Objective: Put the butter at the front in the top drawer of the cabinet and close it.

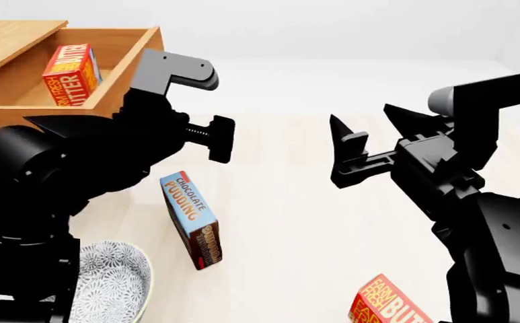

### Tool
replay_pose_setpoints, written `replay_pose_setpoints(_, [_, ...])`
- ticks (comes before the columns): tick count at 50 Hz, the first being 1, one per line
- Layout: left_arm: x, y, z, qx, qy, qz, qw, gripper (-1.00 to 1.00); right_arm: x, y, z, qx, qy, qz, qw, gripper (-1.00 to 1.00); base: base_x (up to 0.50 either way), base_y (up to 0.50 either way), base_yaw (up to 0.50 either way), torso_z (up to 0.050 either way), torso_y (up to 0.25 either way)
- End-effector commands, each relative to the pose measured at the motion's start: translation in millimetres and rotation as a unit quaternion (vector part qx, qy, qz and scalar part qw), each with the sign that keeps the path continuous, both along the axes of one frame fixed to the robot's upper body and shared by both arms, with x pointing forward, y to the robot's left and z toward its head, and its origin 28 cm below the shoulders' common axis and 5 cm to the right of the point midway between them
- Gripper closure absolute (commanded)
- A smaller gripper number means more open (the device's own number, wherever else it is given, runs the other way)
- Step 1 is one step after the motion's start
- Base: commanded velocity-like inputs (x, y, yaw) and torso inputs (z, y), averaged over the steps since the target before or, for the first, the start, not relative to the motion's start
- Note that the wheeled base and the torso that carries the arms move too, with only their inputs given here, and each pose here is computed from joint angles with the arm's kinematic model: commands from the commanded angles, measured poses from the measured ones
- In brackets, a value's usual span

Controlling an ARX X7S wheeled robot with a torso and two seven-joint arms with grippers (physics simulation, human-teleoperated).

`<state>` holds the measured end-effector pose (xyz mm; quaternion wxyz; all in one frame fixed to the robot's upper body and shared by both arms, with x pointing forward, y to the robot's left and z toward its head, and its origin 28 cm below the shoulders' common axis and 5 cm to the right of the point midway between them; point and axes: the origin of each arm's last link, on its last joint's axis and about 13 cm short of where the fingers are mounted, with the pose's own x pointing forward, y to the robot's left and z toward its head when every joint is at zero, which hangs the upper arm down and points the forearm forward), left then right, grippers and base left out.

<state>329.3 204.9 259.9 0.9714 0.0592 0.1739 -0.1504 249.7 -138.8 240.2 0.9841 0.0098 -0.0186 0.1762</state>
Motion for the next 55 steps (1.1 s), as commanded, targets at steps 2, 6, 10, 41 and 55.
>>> replay_pose_setpoints(2, [-0.5, 13.7, 2.1, 0.007, -0.008, 0.044, 0.999, -1.0, -0.5, 0.5, 1.0, -0.002, -0.001, 0.001, 1.0, -1.0, 0.0, 0.0, 0.0, 0.0, 0.0])
replay_pose_setpoints(6, [-0.2, 15.8, 3.5, 0.009, -0.011, 0.05, 0.999, -1.0, -1.0, 0.4, 1.2, -0.002, -0.002, 0.001, 1.0, -1.0, 0.0, 0.0, 0.0, 0.0, 0.0])
replay_pose_setpoints(10, [0.7, 19.8, 4.7, 0.011, -0.013, 0.061, 0.998, -1.0, -0.9, 0.1, 1.5, -0.002, -0.002, 0.001, 1.0, -1.0, 0.0, 0.0, 0.0, 0.0, 0.0])
replay_pose_setpoints(41, [22.5, 61.6, 3.0, 0.018, -0.011, 0.183, 0.983, -1.0, 0.6, 1.3, 1.4, -0.004, -0.001, 0.003, 1.0, -1.0, 0.0, 0.0, 0.0, 0.0, 0.0])
replay_pose_setpoints(55, [22.8, 85.6, 0.5, 0.028, -0.006, 0.244, 0.969, -1.0, 2.3, 0.9, 0.8, -0.005, 0.001, 0.003, 1.0, -1.0, 0.0, 0.0, 0.0, 0.0, 0.0])
